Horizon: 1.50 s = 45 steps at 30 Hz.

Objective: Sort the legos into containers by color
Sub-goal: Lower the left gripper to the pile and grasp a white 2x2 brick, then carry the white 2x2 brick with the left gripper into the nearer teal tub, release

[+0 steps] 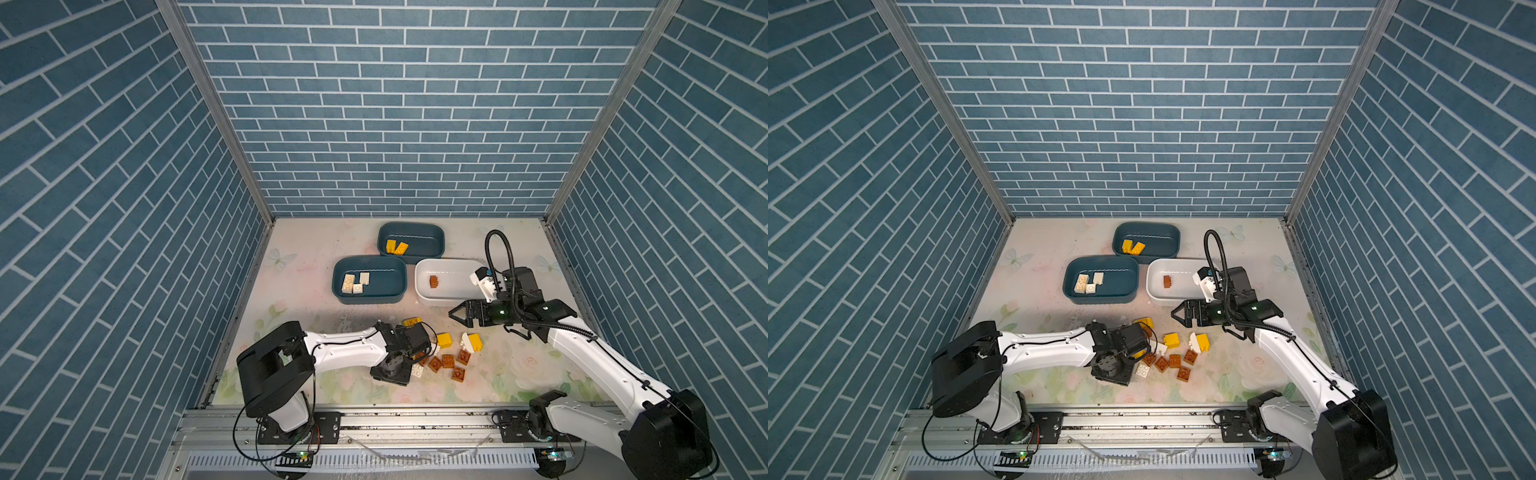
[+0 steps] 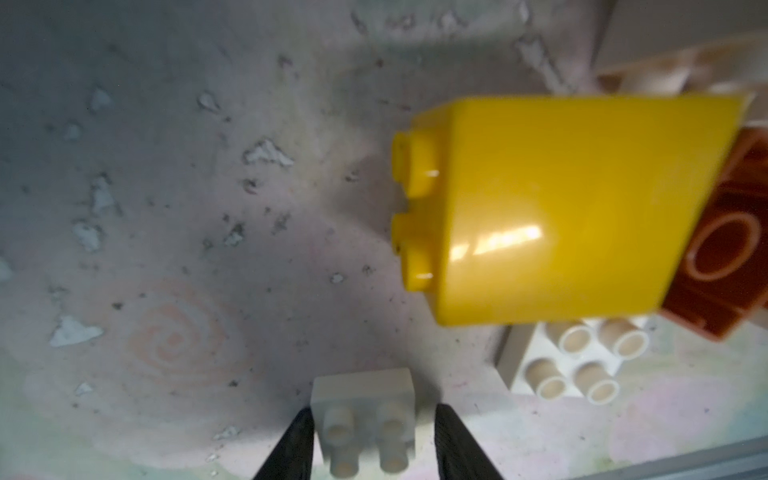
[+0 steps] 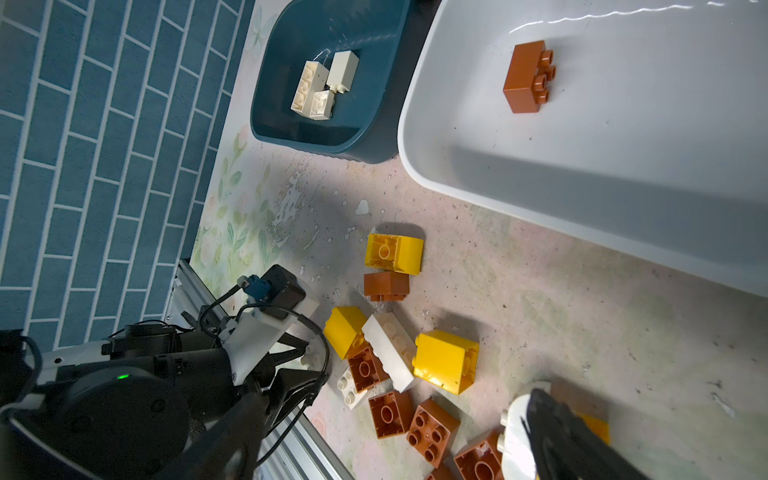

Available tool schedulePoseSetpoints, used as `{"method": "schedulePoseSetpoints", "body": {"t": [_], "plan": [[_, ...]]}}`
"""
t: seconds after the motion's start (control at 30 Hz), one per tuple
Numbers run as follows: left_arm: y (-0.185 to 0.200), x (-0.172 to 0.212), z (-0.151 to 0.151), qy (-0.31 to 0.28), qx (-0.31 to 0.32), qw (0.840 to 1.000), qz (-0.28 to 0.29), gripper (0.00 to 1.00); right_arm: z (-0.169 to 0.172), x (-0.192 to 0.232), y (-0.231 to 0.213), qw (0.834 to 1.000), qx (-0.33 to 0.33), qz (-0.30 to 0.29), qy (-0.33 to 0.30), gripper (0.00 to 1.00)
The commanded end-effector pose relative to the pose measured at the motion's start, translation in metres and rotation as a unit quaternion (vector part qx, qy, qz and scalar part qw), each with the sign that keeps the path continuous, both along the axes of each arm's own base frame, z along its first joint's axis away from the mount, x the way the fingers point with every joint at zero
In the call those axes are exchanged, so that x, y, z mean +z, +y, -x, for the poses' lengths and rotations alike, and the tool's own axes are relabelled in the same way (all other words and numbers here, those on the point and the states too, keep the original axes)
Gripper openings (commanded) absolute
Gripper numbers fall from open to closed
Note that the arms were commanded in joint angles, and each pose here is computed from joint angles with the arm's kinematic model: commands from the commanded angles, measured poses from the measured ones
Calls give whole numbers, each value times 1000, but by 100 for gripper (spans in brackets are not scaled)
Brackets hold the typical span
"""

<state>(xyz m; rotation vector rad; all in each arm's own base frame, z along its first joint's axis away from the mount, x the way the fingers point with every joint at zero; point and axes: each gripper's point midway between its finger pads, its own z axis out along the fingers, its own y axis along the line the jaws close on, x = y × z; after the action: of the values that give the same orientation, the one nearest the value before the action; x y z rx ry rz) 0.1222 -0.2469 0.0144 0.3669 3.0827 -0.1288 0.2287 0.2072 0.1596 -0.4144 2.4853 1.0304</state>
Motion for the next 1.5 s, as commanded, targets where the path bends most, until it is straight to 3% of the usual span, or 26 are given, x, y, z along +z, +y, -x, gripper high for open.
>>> {"method": "schedulePoseSetpoints", "body": {"t": [0.0,0.27,0.53,0.77,1.03,1.33,1.47], "plan": [[14,-10,-5,-16,9,999,-40,47,4,1,3,1000,14,-4,2,98],[15,0,-7,-22,3,999,-40,28,2,2,6,1000,20,-10,-1,99],[15,51,-37,-48,-25,998,-31,29,-12,10,12,999,17,-21,-20,99],[28,93,-95,-81,-24,996,-6,30,-27,26,18,998,7,-39,-47,99],[48,122,-195,-130,4,991,15,30,-35,40,18,996,-2,-43,-73,99],[56,95,-277,-143,50,988,19,30,-35,43,13,996,-11,-34,-84,98],[57,78,-296,-136,58,989,14,30,-34,42,11,996,-14,-30,-86,99]]}}
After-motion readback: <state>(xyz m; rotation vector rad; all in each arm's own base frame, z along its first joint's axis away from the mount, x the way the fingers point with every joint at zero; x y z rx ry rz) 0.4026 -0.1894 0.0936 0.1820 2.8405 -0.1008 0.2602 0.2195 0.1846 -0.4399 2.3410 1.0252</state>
